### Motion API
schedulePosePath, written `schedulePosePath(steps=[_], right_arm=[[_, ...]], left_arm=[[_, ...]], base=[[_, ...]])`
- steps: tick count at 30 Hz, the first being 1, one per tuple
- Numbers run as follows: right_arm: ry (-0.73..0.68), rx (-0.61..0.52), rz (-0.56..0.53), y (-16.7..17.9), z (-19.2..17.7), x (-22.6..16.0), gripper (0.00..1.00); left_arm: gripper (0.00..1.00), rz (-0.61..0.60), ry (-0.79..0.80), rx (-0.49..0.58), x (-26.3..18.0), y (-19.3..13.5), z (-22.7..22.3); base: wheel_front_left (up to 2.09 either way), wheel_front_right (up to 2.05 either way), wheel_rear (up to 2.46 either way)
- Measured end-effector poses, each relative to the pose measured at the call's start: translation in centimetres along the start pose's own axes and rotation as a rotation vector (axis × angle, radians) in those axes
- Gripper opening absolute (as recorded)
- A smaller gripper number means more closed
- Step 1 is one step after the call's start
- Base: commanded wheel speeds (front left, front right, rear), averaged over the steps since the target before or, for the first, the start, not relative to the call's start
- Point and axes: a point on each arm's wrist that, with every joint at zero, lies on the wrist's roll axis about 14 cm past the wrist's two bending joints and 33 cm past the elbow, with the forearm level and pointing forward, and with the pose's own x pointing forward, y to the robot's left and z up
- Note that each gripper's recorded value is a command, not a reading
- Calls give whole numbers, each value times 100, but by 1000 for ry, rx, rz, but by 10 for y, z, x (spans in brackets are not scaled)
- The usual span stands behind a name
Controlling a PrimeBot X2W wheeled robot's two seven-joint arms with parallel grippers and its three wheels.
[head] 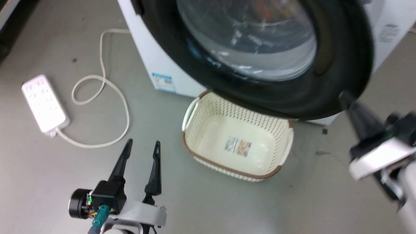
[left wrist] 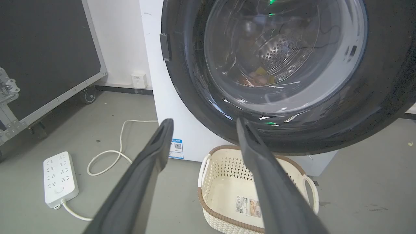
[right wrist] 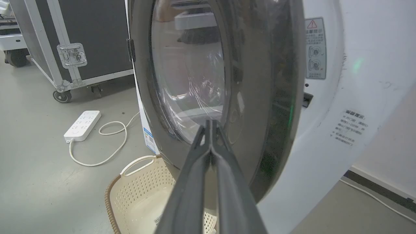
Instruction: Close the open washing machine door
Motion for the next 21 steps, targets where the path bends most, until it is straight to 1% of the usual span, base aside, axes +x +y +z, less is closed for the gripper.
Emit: schedulePosePath(steps=[2, 9, 15, 21], right_arm=[[1, 29, -6, -10, -2, 16, 0], [-15, 220, -40, -32, -7, 65, 0], [9, 276, -87, -61, -14, 95, 0], [39, 301, -156, -87, -23, 112, 0]], left_arm=[[100, 11, 5, 5, 3, 4, -2], [100, 41, 32, 13, 10, 11, -12], [100, 43, 56, 13, 16, 9, -22], [100, 43, 71, 11, 20, 6, -28]], base=[[0, 0, 0], [0, 0, 0], [0, 0, 0], [0, 0, 0]])
